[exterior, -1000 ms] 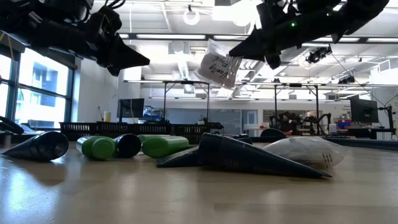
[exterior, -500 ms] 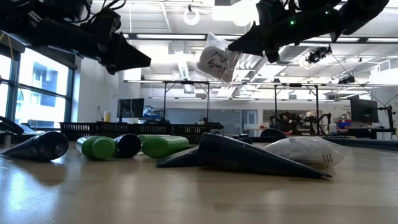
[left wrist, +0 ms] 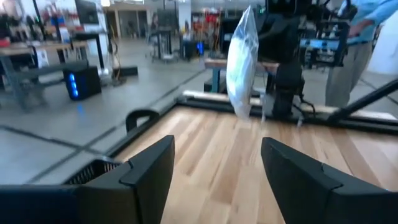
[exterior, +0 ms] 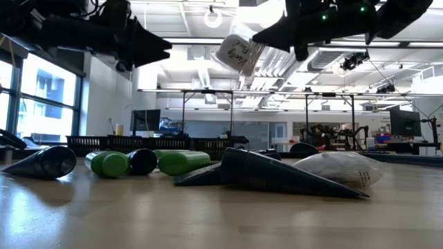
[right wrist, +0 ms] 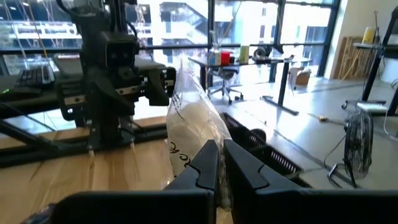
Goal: Pick & Place Travel size toiletries
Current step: Put the cotton pack into the left black bin
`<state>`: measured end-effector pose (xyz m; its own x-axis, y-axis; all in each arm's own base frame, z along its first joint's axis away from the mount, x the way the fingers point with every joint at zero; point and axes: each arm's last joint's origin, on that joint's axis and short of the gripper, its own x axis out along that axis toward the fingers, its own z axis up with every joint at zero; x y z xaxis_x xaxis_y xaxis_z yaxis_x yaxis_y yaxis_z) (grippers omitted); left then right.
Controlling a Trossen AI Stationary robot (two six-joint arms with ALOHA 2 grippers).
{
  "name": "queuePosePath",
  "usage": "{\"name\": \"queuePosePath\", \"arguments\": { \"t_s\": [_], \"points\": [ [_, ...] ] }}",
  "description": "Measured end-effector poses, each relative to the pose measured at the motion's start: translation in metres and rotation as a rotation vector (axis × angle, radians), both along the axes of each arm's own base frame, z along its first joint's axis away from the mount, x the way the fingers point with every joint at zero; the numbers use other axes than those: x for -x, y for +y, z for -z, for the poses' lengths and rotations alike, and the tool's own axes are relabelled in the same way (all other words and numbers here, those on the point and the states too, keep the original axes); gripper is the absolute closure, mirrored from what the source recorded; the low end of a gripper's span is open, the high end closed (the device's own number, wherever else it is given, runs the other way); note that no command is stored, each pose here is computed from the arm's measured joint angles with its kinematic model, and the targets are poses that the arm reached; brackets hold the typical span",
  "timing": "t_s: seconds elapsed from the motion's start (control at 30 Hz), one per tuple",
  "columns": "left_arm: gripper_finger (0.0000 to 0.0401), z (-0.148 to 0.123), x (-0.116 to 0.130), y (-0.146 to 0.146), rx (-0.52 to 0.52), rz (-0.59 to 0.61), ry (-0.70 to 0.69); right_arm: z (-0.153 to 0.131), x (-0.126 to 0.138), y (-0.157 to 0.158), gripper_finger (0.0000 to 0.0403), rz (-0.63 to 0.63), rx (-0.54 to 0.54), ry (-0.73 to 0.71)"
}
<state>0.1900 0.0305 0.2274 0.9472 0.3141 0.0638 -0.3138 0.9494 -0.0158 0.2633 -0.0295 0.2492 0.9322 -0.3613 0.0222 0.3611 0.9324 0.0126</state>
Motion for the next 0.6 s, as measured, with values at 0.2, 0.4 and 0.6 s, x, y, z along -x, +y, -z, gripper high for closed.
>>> {"name": "queuePosePath", "arguments": {
  "t_s": [0.2, 0.4, 0.6],
  "points": [
    [0.0164, -0.009, -0.020, 0.002, 0.000, 0.023, 0.018, -0.002, -0.001, 0.000, 0.0398, -0.003, 0.012, -0.025],
    [0.0164, -0.009, -0.048, 0.009, -0.017, -0.007, 0.087, 0.010, -0.008, 0.000, 0.0398, -0.006, -0.004, 0.016],
    [0.0164, -0.002, -0.064, 0.029, 0.089, 0.041, 0.132, 0.027, -0.016, 0.000, 0.0398, -0.007, -0.031, 0.074]
  ]
}}
